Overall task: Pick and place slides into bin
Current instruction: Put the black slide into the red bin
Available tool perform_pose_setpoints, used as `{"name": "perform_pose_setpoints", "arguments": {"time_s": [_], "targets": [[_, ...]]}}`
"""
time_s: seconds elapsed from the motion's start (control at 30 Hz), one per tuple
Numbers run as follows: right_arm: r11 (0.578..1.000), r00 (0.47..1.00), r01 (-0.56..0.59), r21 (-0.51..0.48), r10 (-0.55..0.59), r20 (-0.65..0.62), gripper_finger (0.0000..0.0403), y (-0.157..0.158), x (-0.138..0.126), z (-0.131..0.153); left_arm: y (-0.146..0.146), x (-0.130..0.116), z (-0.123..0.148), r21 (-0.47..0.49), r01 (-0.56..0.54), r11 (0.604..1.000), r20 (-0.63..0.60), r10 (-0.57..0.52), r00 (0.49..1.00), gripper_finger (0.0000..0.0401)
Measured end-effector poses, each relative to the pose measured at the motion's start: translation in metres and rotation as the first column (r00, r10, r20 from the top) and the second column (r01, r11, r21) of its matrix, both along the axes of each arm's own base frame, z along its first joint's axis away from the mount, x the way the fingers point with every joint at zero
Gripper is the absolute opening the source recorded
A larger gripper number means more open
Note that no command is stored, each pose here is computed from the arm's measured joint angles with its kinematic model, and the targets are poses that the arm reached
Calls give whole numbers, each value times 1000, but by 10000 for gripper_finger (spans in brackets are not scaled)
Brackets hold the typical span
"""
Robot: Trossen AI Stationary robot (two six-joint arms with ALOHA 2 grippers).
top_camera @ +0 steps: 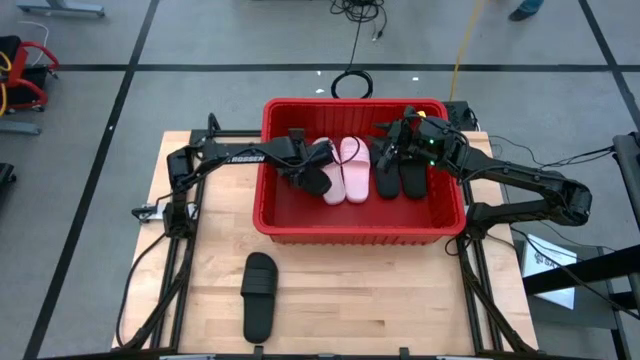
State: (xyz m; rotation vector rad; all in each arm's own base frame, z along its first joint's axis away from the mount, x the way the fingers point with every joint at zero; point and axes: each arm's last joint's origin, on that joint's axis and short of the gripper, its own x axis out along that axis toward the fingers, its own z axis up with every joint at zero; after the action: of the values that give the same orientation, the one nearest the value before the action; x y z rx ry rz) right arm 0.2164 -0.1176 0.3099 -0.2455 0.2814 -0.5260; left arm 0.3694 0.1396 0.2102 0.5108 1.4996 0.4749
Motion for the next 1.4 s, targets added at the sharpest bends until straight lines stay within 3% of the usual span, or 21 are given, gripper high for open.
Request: {"name": "perform_pose_setpoints", "arguments": {"time_s": [0.13, 0.43, 0.57, 0.93, 1.1, 1.4], "targets": [[1000, 1000, 0, 0, 0, 0, 150, 0, 0, 0, -4, 2, 1, 50, 49, 998, -47, -47, 998, 4], [1000, 1000, 0, 0, 0, 0, 150, 0, 0, 0, -2, 4, 2, 68, 208, 976, -160, -195, 968, 3], [1000, 1000, 2, 11, -2, 7, 150, 0, 0, 0, 5, 4, 3, 100, 231, 968, -190, -209, 959, 4], [1000, 1000, 4, 18, -4, 10, 150, 0, 0, 0, 37, -3, 3, 14, 233, 972, -90, -231, 969, 2], [1000, 1000, 4, 25, -4, -1, 150, 0, 0, -1, 37, -5, -2, -10, 358, 934, -195, -353, 915, 2], [1000, 1000, 4, 25, -4, -4, 150, 0, 0, -1, 43, -5, -1, 2, 388, 922, -215, -379, 900, 1]]}}
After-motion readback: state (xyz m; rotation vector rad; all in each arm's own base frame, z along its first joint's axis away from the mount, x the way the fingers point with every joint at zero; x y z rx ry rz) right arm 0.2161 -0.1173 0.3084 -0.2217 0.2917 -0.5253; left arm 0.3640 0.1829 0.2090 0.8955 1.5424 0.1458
